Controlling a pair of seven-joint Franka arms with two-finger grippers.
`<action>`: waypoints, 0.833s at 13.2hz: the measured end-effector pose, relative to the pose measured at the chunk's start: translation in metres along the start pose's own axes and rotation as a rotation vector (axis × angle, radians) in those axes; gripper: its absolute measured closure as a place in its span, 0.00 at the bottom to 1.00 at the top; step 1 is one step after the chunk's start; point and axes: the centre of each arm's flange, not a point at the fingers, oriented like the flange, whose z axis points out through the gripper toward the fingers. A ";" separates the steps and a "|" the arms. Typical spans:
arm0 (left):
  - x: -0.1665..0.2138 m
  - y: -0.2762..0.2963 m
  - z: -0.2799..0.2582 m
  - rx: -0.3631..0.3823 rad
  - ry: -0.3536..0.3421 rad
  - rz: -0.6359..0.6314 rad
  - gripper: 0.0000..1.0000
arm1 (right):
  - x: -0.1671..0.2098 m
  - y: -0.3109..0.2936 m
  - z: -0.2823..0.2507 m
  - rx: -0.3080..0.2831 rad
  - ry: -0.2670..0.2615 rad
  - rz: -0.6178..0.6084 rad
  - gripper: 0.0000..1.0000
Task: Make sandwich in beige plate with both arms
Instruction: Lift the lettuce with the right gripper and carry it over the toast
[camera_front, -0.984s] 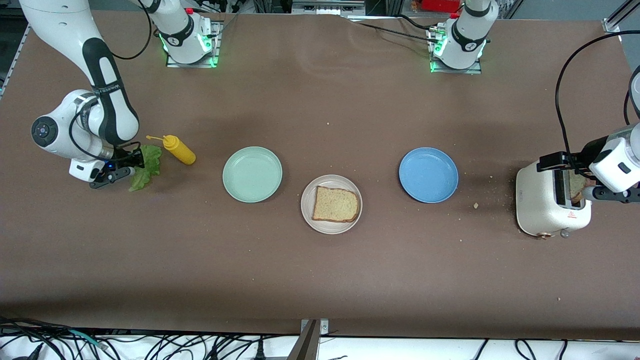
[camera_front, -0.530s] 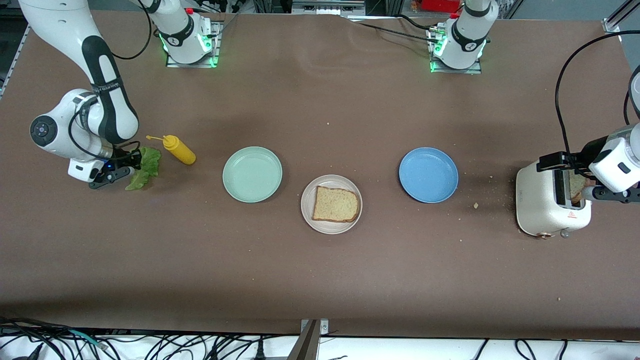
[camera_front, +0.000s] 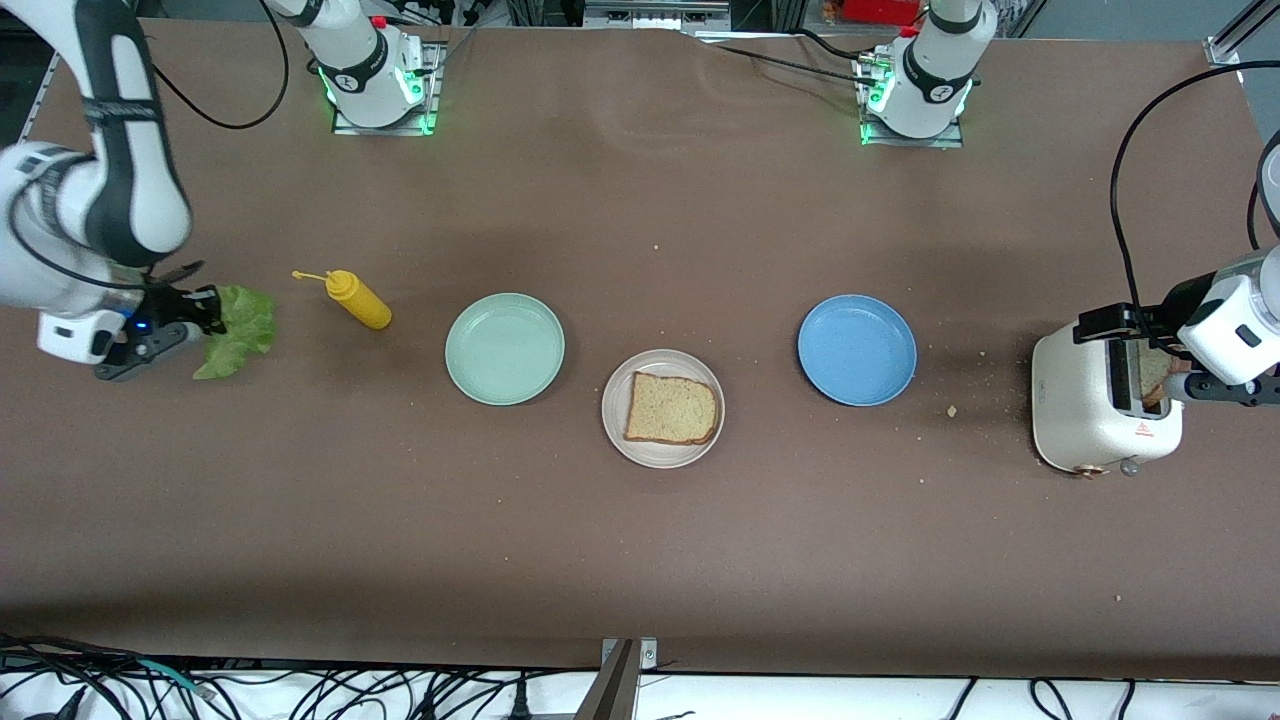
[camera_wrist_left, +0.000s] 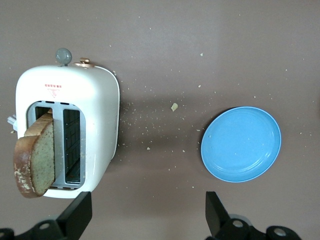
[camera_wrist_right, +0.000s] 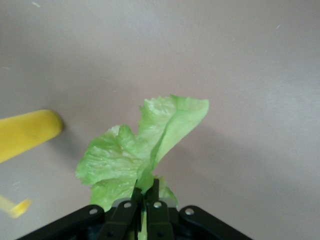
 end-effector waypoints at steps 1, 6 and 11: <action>0.000 0.000 0.000 0.000 0.000 0.000 0.00 | 0.004 -0.001 -0.028 0.017 -0.001 0.026 0.95; 0.000 0.000 0.000 0.000 0.000 0.000 0.00 | 0.069 -0.084 -0.131 0.071 0.005 0.328 0.95; 0.000 0.000 0.000 0.000 0.001 0.001 0.00 | 0.137 -0.202 -0.134 0.255 0.020 0.773 0.95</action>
